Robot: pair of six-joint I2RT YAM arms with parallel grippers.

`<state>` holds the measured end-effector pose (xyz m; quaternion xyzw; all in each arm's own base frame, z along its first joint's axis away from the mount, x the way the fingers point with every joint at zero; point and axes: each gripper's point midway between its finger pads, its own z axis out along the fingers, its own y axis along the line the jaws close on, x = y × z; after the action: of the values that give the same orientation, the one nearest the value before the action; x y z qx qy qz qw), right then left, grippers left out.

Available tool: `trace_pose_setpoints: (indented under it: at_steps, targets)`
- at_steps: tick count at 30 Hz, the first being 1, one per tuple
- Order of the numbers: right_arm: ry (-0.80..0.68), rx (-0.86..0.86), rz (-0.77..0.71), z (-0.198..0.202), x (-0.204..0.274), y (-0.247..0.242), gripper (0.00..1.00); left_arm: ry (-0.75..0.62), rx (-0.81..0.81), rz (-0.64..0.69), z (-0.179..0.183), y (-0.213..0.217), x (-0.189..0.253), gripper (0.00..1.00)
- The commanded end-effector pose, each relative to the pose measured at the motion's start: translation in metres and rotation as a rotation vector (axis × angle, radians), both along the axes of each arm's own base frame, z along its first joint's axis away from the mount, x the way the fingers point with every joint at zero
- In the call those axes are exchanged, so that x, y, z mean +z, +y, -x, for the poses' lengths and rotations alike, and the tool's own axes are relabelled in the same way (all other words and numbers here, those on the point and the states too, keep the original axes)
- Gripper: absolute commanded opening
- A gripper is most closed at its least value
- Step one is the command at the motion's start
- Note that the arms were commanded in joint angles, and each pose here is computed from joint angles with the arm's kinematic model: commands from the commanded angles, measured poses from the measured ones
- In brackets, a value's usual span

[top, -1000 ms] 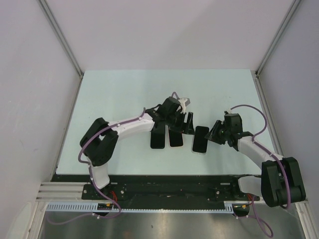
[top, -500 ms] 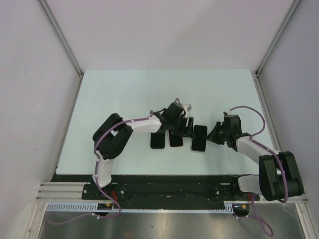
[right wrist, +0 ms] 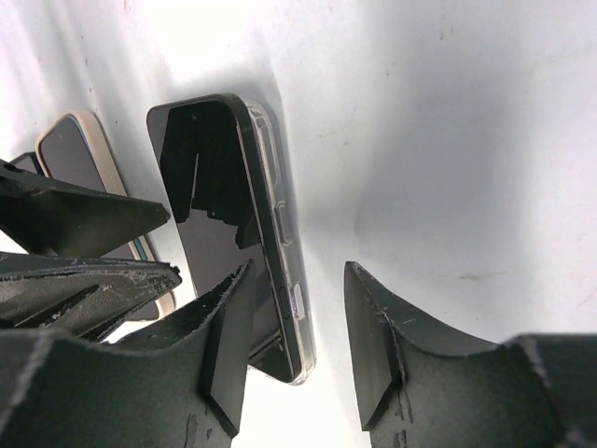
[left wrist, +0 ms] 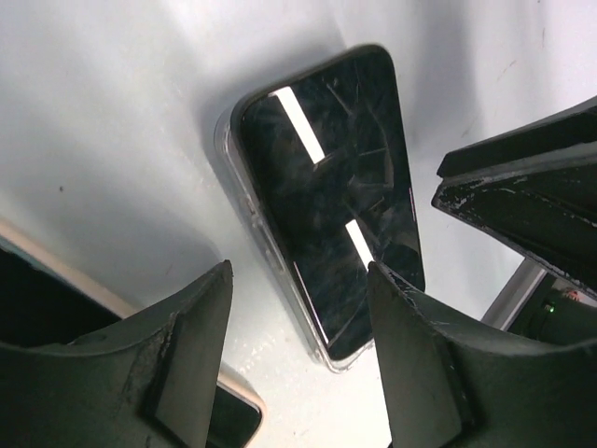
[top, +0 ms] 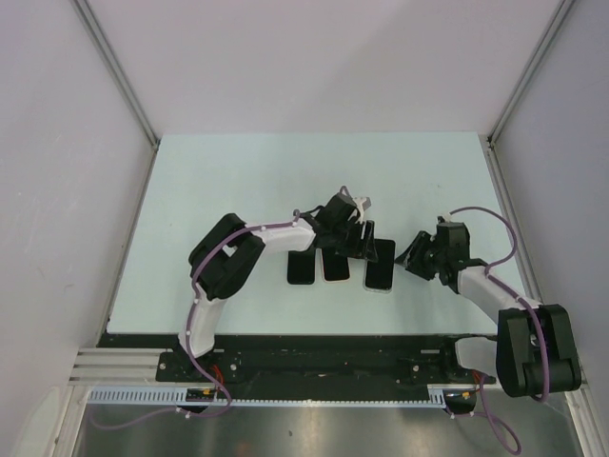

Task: Put the phone into the phone case

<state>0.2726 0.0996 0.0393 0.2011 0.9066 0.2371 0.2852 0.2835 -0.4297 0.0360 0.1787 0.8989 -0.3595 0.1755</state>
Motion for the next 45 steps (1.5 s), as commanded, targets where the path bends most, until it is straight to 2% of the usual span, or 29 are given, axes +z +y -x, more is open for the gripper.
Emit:
trace_pose_setpoints:
  at_steps: [1,10,20,26,34,39,45]
  targets:
    - [-0.01,0.002,0.006,0.001,0.001,-0.006,0.49,0.005,0.001,0.002,-0.006,-0.01,-0.006,0.65]
    - [-0.055,0.034,-0.075,-0.007,0.002,0.0,0.58,0.031,0.004,-0.004,-0.009,-0.015,-0.017,0.6]
    - [-0.032,0.036,-0.157,-0.011,-0.011,0.011,0.65,0.077,0.031,-0.013,-0.004,-0.011,-0.026,0.4]
    - [-0.031,0.06,-0.265,-0.011,-0.007,0.027,0.68,0.116,0.024,0.002,0.003,-0.012,-0.027,0.33]
    - [-0.108,0.126,-0.433,-0.026,0.021,0.042,0.69,0.196,0.02,0.108,0.013,-0.013,-0.016,0.34]
    - [-0.135,0.177,-0.532,-0.027,0.036,0.051,0.69,0.202,0.013,0.113,0.013,-0.011,-0.017,0.35]
    - [-0.154,0.204,-0.571,-0.025,0.043,0.056,0.69,0.211,0.001,0.122,0.015,-0.012,-0.018,0.35]
